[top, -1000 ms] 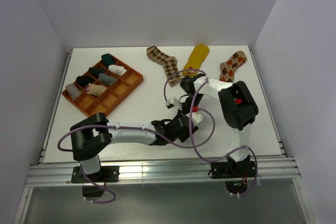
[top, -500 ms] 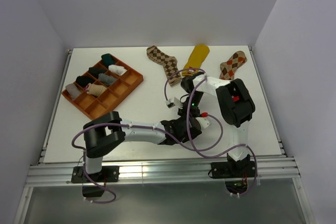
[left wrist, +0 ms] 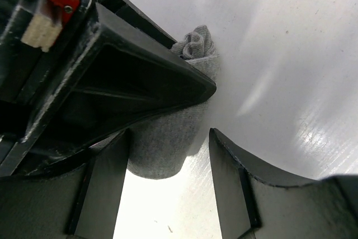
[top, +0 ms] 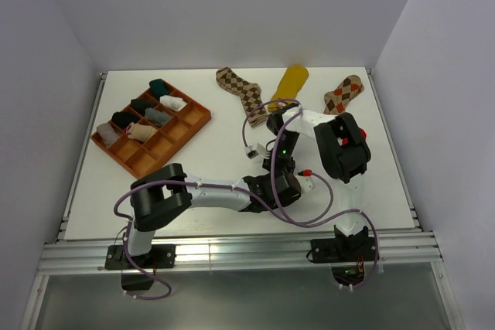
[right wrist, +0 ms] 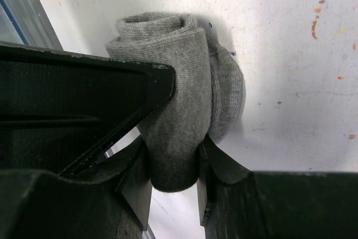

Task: Roll the socks
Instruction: Pick up the sock at the center of the board.

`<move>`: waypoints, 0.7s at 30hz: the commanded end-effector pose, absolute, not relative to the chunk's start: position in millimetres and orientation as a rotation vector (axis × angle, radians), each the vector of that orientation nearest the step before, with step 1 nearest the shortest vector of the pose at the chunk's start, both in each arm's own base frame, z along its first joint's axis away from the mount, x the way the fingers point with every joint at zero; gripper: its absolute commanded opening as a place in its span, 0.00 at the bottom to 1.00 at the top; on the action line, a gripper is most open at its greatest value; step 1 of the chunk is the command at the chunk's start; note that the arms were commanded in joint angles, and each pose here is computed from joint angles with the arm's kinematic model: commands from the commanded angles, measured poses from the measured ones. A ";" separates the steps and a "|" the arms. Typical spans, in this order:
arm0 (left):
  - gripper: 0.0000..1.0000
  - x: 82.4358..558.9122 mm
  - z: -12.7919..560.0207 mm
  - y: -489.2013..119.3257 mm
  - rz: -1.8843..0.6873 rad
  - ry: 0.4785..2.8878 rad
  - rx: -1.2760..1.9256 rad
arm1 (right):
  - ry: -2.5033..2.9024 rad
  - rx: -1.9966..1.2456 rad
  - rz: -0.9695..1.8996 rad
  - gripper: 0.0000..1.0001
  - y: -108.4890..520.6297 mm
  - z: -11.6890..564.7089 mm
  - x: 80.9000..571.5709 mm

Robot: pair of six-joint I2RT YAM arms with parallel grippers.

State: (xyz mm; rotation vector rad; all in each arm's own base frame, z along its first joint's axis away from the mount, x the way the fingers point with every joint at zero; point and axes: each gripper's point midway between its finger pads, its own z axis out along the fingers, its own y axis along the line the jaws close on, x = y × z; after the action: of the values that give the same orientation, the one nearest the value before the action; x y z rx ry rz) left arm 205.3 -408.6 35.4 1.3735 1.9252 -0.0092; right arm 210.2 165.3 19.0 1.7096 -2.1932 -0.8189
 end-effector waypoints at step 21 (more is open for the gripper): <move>0.35 203.3 -21.6 -410.1 -0.023 2.016 1.454 | -2.018 1.642 -0.797 0.05 143.0 11.2 178.7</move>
State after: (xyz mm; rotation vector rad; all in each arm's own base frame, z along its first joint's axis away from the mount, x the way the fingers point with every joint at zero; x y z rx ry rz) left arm 210.8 -413.9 28.1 1.3862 1.9146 0.0321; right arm 207.6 158.5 19.2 1.6936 -2.1630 -0.8337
